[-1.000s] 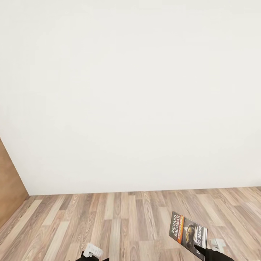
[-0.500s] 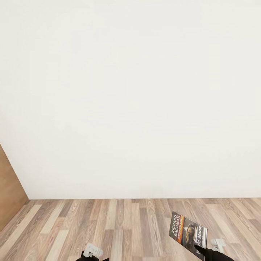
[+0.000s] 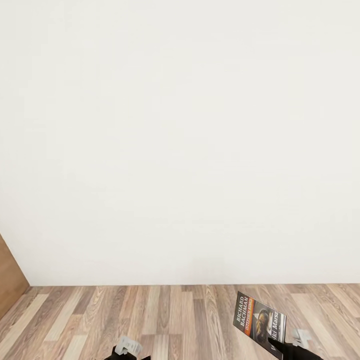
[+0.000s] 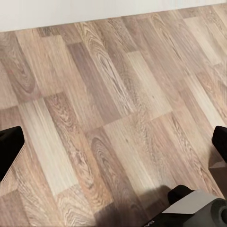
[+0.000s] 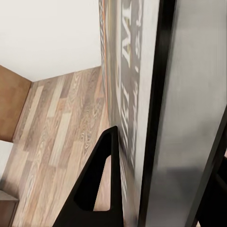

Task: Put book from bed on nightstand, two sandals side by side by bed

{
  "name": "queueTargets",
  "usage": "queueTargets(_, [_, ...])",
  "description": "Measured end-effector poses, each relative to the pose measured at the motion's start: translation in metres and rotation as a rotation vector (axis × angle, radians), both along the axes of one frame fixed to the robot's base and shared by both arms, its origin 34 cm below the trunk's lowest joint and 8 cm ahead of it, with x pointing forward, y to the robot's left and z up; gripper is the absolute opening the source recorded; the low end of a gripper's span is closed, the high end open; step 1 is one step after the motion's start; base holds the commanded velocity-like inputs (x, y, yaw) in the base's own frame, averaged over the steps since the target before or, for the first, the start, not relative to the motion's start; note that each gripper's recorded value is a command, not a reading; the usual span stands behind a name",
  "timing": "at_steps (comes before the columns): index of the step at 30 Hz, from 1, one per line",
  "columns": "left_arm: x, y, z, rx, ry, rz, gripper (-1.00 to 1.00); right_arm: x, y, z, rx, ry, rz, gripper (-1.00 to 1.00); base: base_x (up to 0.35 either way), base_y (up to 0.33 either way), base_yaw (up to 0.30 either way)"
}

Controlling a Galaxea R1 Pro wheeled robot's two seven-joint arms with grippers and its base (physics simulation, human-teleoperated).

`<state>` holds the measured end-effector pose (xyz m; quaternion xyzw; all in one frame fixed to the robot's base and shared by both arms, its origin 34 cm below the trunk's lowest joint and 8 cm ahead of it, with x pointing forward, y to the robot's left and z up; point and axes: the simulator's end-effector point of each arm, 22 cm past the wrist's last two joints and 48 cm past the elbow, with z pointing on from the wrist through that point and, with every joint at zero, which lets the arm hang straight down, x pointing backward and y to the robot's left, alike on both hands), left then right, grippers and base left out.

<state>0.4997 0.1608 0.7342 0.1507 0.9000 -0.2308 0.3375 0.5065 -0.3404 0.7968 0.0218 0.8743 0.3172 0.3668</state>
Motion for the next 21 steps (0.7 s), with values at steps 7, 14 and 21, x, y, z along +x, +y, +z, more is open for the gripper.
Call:
queueTargets(7, [0.0000,0.0000,0.0000,0.000,0.000,0.000,1.00,0.0000,-0.0003,0.0001,0.000,0.000,0.000,-1.00,0.312,0.000,0.000])
queueTargets(14, [0.0000,-0.0001,0.0000,0.000,0.000,0.000,1.00,-0.0001,0.0001,0.0005,0.002,-0.001,0.001,-1.00,0.310,0.000,-0.127])
queueTargets(21, [0.0001,0.0000,-0.0003,0.000,0.001,0.000,1.00,0.0010,0.0004,0.0012,0.006,-0.004,-0.001,-1.00,0.106,0.000,-0.188])
